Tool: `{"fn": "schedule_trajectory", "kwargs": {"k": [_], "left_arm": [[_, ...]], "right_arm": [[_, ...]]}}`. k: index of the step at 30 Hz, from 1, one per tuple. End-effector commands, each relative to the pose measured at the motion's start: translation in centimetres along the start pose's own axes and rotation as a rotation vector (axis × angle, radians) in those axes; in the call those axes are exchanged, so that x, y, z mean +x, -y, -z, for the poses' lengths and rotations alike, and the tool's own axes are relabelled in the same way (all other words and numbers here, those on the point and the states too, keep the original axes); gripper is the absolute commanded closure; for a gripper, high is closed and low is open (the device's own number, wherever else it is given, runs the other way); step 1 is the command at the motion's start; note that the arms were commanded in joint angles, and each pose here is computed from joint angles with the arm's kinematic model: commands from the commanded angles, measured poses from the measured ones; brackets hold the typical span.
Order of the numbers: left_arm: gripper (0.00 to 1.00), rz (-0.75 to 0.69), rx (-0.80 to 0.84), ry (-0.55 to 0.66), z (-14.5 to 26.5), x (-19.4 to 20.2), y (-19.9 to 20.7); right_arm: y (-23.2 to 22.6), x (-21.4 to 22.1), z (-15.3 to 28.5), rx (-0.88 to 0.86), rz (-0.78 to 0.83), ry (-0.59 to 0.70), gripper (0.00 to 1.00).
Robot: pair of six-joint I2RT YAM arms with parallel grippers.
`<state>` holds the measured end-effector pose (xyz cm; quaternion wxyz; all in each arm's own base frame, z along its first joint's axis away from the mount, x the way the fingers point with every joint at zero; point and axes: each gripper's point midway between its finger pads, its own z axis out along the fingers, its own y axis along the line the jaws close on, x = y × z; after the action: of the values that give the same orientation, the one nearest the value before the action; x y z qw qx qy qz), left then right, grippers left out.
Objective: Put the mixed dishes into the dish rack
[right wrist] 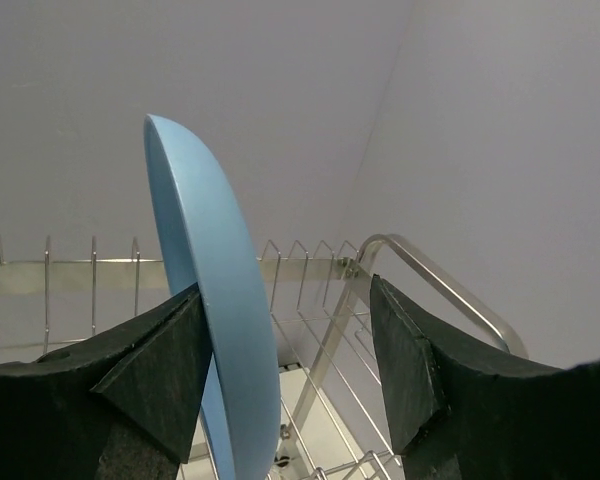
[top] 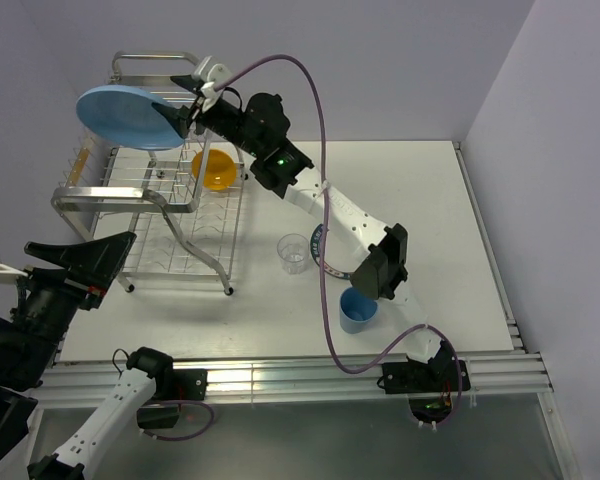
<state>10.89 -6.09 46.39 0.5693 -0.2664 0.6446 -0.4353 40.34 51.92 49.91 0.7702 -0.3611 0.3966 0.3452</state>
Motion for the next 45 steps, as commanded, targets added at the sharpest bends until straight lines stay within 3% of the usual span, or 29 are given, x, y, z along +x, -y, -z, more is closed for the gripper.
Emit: {"fn": "schedule_trajectory", "kwargs": {"k": [1, 7, 13, 23, 33, 40, 42, 45], "left_arm": [[0.01, 0.013, 0.005, -0.006, 0.0, 0.2, -0.1], [0.01, 0.022, 0.009, -0.018, -0.3, 0.6, -0.1], [0.01, 0.037, 0.011, -0.018, -0.3, 0.7, -0.4], [0.01, 0.040, 0.010, -0.014, -0.2, 0.6, -0.3], [0.01, 0.048, 0.000, -0.018, -0.3, 0.7, -0.5], [0.01, 0.057, -0.001, -0.035, -0.6, 1.2, -0.6], [0.01, 0.058, -0.002, -0.040, -0.7, 1.4, -0.7], [0.01, 0.059, -0.008, -0.048, -0.8, 1.6, -0.9]], "right_arm": [[2.3, -4.7, 0.3, 0.057, 0.023, 0.108, 0.32], [2.4, -3.6, 0.2, 0.050, 0.008, 0.094, 0.32], [0.8, -3.3, 0.5, -0.027, -0.001, 0.067, 0.38], [-3.1, -2.4, 0.5, -0.134, -0.032, 0.024, 0.52], [-4.0, -4.1, 0.4, -0.109, -0.071, 0.021, 0.61], [-4.5, -3.8, 0.6, -0.099, -0.124, -0.019, 0.76], [-4.9, -3.6, 0.7, -0.102, -0.129, -0.032, 0.75], [-5.0, -3.4, 0.7, -0.097, -0.152, -0.043, 0.63]]}}
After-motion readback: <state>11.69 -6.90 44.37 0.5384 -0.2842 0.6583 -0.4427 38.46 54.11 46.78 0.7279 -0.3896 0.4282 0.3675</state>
